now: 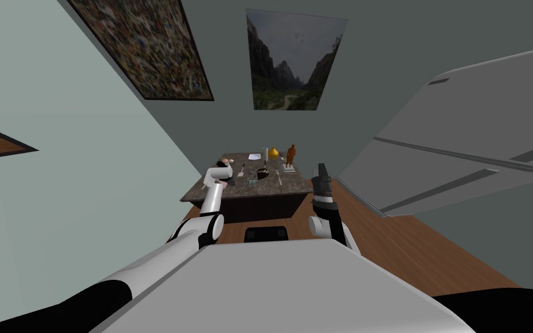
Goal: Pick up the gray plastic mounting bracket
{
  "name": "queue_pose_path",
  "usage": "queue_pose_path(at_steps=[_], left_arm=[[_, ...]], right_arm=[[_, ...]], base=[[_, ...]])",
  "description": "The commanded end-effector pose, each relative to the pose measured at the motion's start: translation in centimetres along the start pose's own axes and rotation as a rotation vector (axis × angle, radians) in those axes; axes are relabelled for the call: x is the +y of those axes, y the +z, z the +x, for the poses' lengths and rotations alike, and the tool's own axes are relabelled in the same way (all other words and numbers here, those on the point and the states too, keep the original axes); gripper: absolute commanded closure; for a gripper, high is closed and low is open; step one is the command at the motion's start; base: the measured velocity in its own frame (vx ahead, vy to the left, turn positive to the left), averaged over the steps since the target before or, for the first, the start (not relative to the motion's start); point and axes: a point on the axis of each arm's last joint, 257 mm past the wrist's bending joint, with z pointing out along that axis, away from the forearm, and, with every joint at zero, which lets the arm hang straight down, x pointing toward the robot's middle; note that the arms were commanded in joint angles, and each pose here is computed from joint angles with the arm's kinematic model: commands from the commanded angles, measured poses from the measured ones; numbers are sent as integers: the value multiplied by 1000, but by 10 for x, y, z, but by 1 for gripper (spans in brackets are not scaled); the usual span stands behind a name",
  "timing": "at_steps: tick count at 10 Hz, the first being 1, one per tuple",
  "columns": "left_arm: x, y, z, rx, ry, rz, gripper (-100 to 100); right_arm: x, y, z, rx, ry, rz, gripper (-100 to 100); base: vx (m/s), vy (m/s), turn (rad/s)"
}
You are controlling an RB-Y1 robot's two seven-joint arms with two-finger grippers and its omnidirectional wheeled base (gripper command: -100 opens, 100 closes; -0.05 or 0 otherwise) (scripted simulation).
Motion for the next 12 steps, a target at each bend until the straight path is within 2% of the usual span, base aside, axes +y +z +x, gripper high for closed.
queue_pose_path(at_steps=[1, 2, 3, 5, 8, 9, 10, 11, 12], left_arm=[[12, 2, 7, -3, -7, -64, -100], [17, 1, 6, -7, -7, -87, -100], [22, 1, 14, -4, -12, -124, -100], [33, 0, 12, -13, -12, -167, -100], [52, -5, 28, -12, -17, -274, -100], [59, -7, 27, -18, -17, -302, -100], [65, -10, 37, -14, -17, -340, -100], [71, -12, 35, -18, -16, -362, -100], [77, -16, 46, -13, -15, -398, -100]], right_arm=[[0, 0, 0, 0, 0, 0, 0], [0, 0, 0, 0, 0, 0, 0], [0, 0, 0, 0, 0, 0, 0], [0, 0, 0, 0, 0, 0, 0], [0, 0, 0, 0, 0, 0, 0], [0, 0, 0, 0, 0, 0, 0], [0, 0, 0, 0, 0, 0, 0], [0, 0, 0, 0, 0, 0, 0], [0, 0, 0, 0, 0, 0, 0]], base=[[29, -23, 28], [33, -23, 11], [38, -31, 21], [28, -20, 5], [41, -25, 18], [40, -27, 9], [41, -39, 17], [34, -38, 7], [52, -47, 10]])
